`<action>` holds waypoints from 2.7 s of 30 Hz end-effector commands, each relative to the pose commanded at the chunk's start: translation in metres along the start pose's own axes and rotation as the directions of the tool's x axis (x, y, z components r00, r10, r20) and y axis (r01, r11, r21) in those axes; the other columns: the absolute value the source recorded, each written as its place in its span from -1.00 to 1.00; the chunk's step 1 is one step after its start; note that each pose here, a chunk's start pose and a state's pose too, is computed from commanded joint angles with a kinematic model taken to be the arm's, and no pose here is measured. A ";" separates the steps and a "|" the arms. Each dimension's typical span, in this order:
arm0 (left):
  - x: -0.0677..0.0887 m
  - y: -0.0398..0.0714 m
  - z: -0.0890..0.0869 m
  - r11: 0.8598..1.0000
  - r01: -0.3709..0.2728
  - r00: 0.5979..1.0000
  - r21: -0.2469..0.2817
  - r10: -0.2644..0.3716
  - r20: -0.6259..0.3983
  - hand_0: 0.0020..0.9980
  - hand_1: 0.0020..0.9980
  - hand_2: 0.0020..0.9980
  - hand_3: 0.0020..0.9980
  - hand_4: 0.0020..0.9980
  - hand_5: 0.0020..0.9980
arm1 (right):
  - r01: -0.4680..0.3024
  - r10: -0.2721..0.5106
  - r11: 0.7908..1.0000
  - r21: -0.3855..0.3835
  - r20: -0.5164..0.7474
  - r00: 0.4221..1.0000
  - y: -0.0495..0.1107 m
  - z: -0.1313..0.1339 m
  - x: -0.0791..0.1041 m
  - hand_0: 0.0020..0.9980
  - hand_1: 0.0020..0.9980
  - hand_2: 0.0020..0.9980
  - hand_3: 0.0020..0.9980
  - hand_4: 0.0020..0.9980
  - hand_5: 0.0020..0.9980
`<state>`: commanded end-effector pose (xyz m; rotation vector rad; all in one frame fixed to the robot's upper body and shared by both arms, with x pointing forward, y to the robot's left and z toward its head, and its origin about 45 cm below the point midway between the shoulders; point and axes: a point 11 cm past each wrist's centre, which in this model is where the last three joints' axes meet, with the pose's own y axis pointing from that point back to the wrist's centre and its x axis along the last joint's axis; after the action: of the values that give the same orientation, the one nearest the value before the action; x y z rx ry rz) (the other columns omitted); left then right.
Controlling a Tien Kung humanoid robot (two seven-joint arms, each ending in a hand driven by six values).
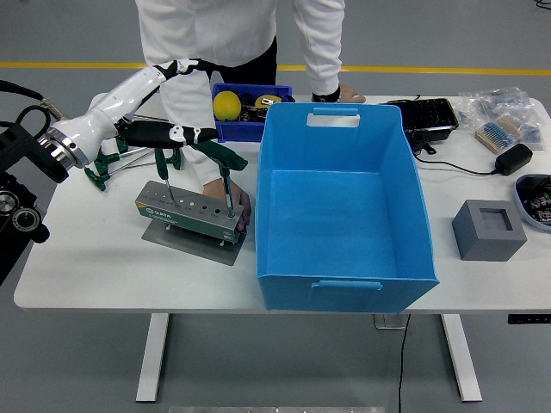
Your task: Lift tool from toolbox,place it in box,lift tool from toolbox,place it in box
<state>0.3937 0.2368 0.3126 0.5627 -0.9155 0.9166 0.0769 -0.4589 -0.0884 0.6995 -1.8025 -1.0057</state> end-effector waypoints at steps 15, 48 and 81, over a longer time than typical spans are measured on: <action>-0.034 -0.029 -0.002 0.976 0.187 0.938 0.107 -0.210 0.276 0.86 0.85 0.94 0.82 1.00 -0.01 | 0.002 -0.002 1.000 0.000 -0.008 1.000 0.000 -0.001 -0.002 0.35 0.28 0.43 0.11 0.58 0.45; -0.057 -0.056 -0.015 0.973 0.169 0.858 0.158 -0.224 0.462 -0.11 -0.29 -0.23 -0.02 1.00 0.05 | 0.003 -0.003 1.000 -0.003 -0.026 1.000 0.001 0.000 -0.002 0.35 0.28 0.43 0.11 0.58 0.45; -0.059 -0.053 -0.031 0.979 0.061 0.885 0.196 -0.144 0.442 -0.58 -0.83 -0.70 -0.60 1.00 0.27 | 0.003 -0.003 1.000 0.008 -0.019 1.000 0.001 -0.007 -0.001 0.36 0.28 0.43 0.11 0.58 0.44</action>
<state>0.4348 0.2077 0.2436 1.0003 -1.2183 0.7853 0.0835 -0.4599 -0.0864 0.7148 -1.7906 -0.9911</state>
